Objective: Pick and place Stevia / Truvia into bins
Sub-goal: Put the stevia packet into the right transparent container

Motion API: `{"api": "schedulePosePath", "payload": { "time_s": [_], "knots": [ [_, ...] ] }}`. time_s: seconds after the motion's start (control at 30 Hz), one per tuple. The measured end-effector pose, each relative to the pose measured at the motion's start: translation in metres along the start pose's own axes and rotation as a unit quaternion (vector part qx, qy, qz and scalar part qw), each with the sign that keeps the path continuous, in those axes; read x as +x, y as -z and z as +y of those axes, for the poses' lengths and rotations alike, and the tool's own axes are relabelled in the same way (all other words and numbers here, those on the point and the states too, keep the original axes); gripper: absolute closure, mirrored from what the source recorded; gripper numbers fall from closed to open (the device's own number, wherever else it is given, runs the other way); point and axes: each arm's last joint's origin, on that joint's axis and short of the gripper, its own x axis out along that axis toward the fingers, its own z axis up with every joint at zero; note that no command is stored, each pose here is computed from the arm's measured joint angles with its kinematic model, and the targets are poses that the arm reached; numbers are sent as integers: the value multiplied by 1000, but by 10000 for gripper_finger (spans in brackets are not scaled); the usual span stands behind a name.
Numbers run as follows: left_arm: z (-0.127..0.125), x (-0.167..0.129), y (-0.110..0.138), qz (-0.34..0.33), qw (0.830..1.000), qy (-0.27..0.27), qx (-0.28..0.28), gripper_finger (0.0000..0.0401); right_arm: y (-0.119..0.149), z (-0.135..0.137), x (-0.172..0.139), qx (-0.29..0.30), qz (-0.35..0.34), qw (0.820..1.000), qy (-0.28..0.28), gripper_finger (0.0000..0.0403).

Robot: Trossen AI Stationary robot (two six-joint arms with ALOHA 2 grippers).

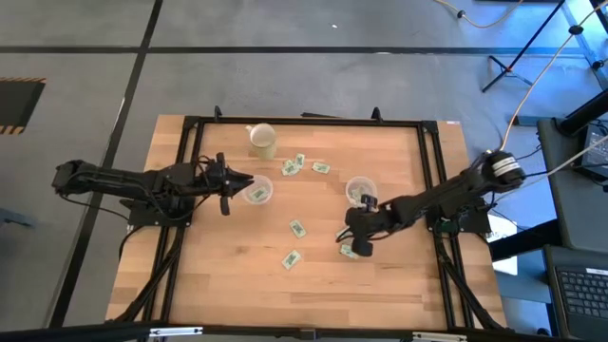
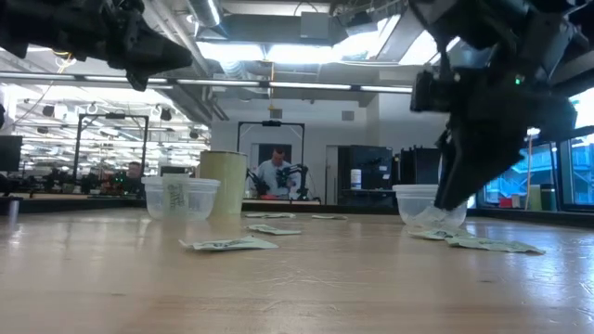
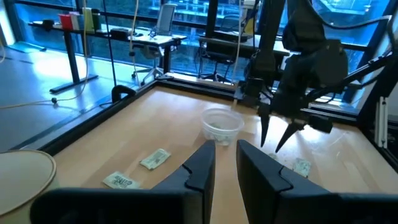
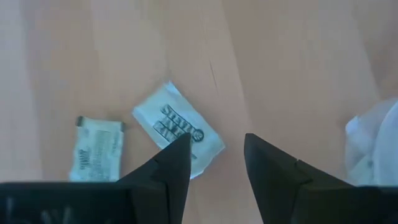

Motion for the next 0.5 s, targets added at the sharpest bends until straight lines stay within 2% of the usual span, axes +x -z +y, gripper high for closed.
{"api": "schedulePosePath", "payload": {
  "time_s": [0.27, 0.5],
  "knots": [
    [0, 0, 1, 4, 1000, 0, 1, 340, 7, 1, 18, 18, 32, 999, 17, 279],
    [0, 0, 1, 6, 1000, 0, 2, 340, 7, 2, 19, 17, 33, 999, 19, 316]
  ]
}}
